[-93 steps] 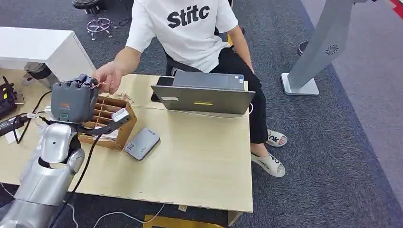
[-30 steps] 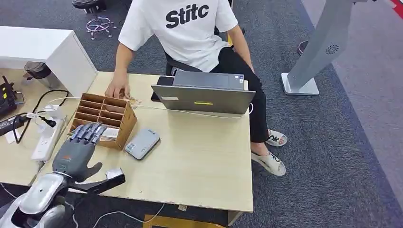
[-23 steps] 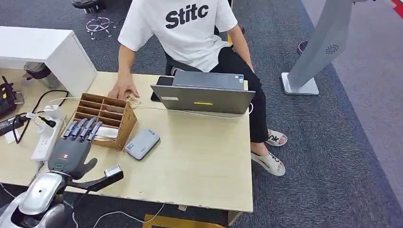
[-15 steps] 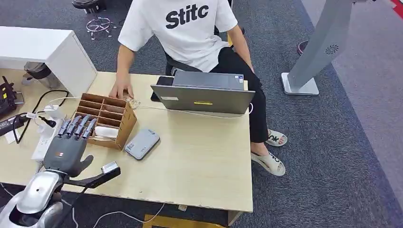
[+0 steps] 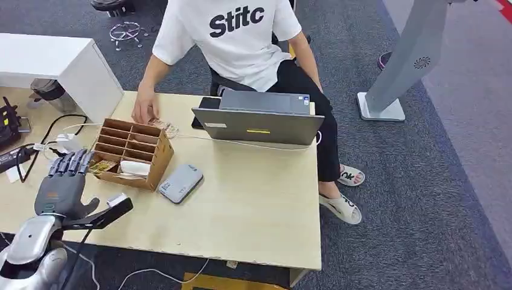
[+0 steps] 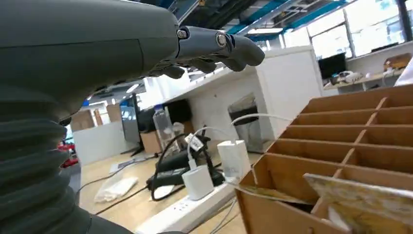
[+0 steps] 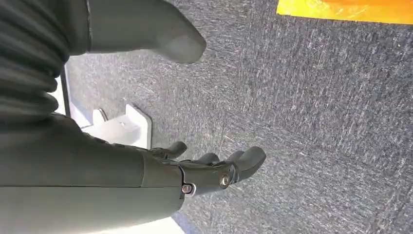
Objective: Pass the card to the sensor for recognition and then transmit it.
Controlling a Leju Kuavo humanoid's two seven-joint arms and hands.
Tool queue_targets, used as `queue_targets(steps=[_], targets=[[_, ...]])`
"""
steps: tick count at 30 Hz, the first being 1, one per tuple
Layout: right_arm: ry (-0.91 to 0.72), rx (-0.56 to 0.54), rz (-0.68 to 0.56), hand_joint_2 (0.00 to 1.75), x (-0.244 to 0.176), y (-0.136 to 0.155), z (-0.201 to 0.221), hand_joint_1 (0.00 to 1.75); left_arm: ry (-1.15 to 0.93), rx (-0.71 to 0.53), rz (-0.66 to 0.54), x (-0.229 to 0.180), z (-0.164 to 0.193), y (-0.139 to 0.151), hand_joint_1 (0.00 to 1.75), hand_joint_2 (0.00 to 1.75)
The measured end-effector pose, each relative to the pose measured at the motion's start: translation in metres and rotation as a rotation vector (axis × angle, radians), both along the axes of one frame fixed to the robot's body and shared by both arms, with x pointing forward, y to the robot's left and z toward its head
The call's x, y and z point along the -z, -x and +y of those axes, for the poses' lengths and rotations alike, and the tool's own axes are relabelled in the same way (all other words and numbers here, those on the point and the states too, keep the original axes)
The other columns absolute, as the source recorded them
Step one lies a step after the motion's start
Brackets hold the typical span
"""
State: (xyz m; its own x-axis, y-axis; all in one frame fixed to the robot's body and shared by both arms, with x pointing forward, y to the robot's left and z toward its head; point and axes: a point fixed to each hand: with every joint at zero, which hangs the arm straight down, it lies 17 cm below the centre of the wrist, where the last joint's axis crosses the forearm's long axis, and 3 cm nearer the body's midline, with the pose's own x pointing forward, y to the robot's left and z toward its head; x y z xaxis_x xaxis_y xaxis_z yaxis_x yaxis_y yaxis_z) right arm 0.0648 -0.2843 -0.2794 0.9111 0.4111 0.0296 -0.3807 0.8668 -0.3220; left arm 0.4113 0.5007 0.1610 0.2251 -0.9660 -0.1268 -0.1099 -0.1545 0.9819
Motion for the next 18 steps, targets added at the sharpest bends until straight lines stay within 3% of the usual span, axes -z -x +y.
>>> queue_targets(steps=[18], targets=[[0.0, -0.031, -0.008, 1.75, 0.0, -0.005, 0.001, 0.0, 0.021, 0.044, -0.046, 0.012, -0.019, -0.016, 0.0, 1.75]])
